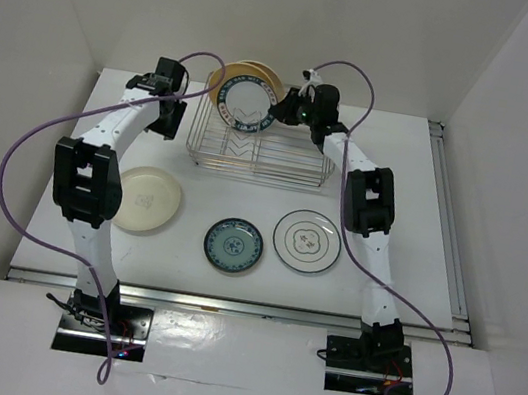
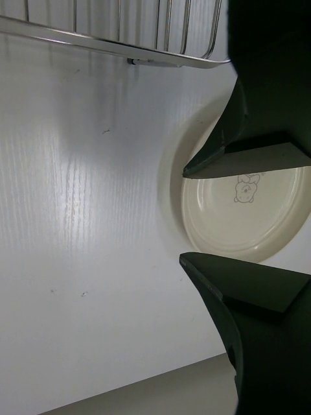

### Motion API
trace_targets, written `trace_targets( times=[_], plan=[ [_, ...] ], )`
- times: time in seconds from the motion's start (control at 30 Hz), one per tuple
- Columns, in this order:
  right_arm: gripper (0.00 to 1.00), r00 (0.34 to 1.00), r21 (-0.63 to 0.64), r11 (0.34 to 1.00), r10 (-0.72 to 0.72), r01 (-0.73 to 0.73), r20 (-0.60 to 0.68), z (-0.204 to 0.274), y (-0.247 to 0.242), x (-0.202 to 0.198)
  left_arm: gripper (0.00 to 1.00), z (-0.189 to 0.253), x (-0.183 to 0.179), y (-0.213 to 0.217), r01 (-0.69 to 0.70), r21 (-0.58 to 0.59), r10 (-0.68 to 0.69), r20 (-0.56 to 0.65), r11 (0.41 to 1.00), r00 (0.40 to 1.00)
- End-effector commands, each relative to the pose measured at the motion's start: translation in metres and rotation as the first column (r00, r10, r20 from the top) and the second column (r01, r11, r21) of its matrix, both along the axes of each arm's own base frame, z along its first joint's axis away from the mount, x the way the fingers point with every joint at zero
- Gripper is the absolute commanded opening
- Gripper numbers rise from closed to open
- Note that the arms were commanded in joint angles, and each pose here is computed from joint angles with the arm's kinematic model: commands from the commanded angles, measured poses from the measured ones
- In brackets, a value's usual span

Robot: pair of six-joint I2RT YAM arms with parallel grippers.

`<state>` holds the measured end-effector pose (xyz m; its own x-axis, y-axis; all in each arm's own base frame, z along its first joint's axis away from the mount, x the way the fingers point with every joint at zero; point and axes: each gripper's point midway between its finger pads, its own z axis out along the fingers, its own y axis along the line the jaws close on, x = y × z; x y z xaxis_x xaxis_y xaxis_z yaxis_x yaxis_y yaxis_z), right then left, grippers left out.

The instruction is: Unload the plates from the dish rack

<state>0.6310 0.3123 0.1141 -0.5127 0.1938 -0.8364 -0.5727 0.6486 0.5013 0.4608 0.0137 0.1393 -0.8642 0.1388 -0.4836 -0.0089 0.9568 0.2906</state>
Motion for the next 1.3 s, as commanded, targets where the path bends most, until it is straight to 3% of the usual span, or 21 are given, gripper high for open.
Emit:
trace_targets(
  times=[0.0,0.27,0.5,0.6,0.8,0.93,1.07,1.27],
  plan=[
    [0.2,0.993,0.057,0.997,0.047,-0.053,0.105,0.042,0.012,-0.003,0.62,0.012,-0.004,-0.003,-0.009,-0.02,0.01,0.031,1.0,0.999],
    [0.13,0.998,0.029,0.998,0.062,-0.063,0.026,0.028,0.01,-0.014,0.62,0.015,-0.004,-0.005,-0.004,-0.028,0.005,0.04,1.0,0.999],
    [0.13,0.997,-0.003,0.999,0.04,-0.04,0.063,0.062,-0.005,-0.021,0.62,0.014,-0.004,-0.006,0.0,-0.035,0.001,0.031,0.999,1.0],
    [0.16,0.998,-0.033,0.999,-0.009,0.011,0.062,0.069,-0.014,-0.02,0.62,0.02,-0.001,-0.008,0.006,-0.044,-0.004,0.043,0.999,0.999],
    [0.34,0.999,-0.073,0.997,-0.033,0.034,0.024,0.061,-0.021,-0.025,0.62,0.023,0.001,-0.01,0.011,-0.053,-0.008,0.053,0.999,0.999],
    [0.34,0.999,-0.074,0.997,-0.032,0.03,-0.027,0.047,-0.03,-0.024,0.62,0.023,0.001,-0.012,0.016,-0.061,-0.013,0.052,0.998,0.999],
    [0.21,1.0,-0.062,0.998,0.002,-0.003,-0.025,0.047,-0.027,-0.03,0.62,0.023,0.001,-0.012,0.016,-0.061,-0.013,0.052,0.998,0.999],
    [0.25,1.0,-0.007,1.0,0.015,-0.015,0.011,0.058,-0.02,-0.026,0.62,0.018,0.0,-0.011,0.015,-0.059,-0.013,0.034,0.998,0.999]
  ],
)
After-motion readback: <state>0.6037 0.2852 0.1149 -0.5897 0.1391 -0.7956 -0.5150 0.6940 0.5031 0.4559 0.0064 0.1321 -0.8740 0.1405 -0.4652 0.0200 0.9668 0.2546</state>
